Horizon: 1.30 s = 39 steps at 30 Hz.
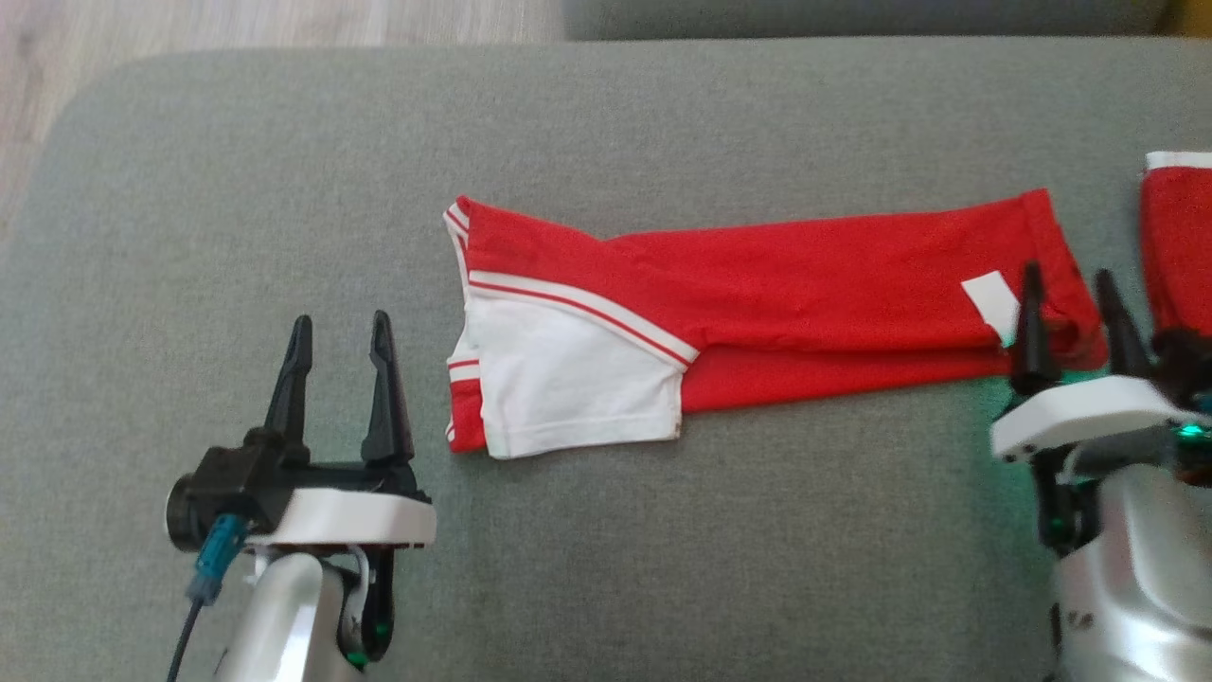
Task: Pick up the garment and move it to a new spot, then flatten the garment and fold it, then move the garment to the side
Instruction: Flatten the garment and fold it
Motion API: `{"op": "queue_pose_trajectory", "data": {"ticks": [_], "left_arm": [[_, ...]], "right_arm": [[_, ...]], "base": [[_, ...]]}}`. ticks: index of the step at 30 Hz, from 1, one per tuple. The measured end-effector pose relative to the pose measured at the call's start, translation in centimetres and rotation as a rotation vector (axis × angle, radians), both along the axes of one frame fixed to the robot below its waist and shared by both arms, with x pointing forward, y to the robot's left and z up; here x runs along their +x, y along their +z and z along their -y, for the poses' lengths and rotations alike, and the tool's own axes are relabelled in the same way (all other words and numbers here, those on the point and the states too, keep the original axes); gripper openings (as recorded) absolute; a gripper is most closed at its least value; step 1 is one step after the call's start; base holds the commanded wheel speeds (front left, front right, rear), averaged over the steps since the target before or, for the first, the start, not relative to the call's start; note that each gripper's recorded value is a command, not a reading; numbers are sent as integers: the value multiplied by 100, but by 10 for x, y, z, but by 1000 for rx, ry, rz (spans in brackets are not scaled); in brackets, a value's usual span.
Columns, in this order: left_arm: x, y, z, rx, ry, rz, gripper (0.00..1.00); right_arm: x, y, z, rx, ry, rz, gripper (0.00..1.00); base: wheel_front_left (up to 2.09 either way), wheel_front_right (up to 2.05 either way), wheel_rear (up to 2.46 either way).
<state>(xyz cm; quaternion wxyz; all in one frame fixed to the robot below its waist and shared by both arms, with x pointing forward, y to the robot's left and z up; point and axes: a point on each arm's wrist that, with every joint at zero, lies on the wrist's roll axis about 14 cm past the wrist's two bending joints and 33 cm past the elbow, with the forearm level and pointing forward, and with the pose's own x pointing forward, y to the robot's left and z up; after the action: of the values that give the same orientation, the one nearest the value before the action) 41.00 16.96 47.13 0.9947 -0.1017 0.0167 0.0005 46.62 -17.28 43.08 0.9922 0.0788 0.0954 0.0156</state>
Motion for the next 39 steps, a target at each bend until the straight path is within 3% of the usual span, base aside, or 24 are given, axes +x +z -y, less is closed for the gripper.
{"op": "queue_pose_trajectory", "data": {"ticks": [5,9,15,16,17,18,27,35,39], "left_arm": [[2,-14,-5,4,3,-37,100],[6,-14,-7,13,2,-35,100],[8,-15,-7,14,3,-37,100],[9,-15,-7,13,2,-38,100],[9,-15,-6,13,0,-37,100],[10,-15,-5,12,-3,-37,100],[13,-7,9,10,-42,-15,100],[13,3,15,5,-55,14,100],[11,9,14,-3,-50,27,100]], "right_arm": [[3,-38,27,-20,-88,-139,100],[-2,-66,24,-7,-92,-246,100],[5,-73,21,-3,-91,-277,100],[6,-74,20,-2,-88,-281,84],[6,-74,20,1,-89,-284,35],[6,-74,21,3,-91,-281,0],[2,-55,37,-2,-143,-214,0],[10,-3,101,-69,-279,-77,0],[17,22,104,-87,-276,-25,0]], "base": [[0,0,0],[0,0,0],[0,0,0],[0,0,0],[0,0,0],[0,0,0],[0,0,0],[0,0,0],[0,0,0]]}}
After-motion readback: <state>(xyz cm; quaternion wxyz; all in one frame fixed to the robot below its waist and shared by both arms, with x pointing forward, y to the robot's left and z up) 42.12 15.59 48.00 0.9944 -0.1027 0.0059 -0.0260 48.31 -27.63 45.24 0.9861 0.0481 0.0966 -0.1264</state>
